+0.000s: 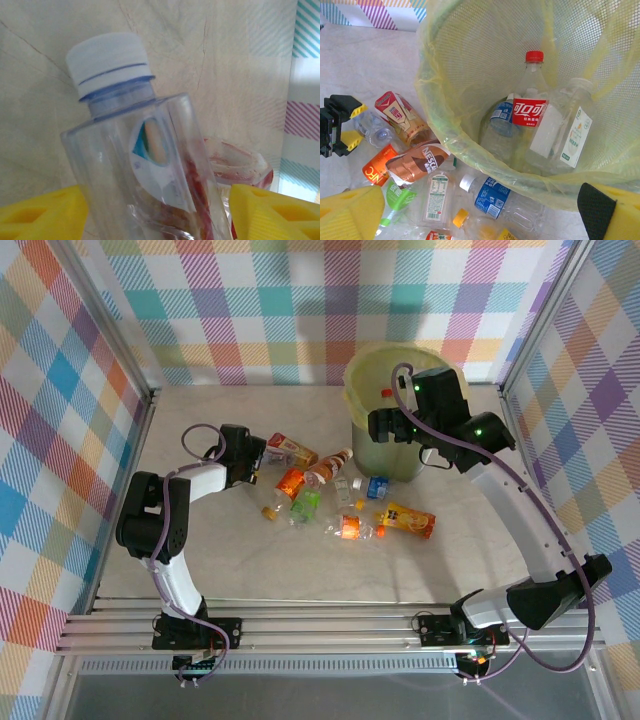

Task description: Put the plastic bottles in the bin

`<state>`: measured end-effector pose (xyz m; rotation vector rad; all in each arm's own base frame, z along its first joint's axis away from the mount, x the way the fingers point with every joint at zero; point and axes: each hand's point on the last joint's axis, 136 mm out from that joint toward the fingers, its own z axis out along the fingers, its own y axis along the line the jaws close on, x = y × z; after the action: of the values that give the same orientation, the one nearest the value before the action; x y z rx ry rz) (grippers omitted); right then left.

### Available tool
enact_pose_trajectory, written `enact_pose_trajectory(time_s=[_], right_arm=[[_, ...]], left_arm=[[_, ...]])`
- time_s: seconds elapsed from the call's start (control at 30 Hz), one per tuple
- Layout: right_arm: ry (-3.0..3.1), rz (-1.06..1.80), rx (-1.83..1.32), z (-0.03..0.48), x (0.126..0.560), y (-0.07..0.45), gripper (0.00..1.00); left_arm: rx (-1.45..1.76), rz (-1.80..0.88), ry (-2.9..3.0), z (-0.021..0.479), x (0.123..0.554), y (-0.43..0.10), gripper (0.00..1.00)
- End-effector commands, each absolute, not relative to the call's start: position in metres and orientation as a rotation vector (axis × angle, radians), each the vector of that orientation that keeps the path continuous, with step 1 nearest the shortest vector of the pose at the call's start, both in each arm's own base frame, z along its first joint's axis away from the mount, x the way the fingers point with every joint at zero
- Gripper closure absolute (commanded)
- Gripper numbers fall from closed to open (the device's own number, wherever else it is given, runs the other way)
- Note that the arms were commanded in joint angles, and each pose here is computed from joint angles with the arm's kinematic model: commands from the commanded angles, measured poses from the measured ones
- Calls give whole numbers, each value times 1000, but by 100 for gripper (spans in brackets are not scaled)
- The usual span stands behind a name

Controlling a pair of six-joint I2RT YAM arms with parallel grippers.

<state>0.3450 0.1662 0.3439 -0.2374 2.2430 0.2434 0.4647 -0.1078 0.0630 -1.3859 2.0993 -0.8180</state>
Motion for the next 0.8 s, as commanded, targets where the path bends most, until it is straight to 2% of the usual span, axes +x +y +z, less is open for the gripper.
enact_pose_trajectory(time_s=[0.0,0.1,0.33,0.77], right_arm=[[2212,278,-238,350,345,170,0],[2200,283,-234,353,344,169,0],[2194,288,-230,355,343,169,0],[2174,321,-229,362,341,172,0]], left_arm=[[-1377,-820,2092,68,463,-111,31],[-1382,-815,2088,69,461,-109,39],[-1376,-793,2070,79,456,-104,48],[-1288,-761,2025,117,448,-93,53]])
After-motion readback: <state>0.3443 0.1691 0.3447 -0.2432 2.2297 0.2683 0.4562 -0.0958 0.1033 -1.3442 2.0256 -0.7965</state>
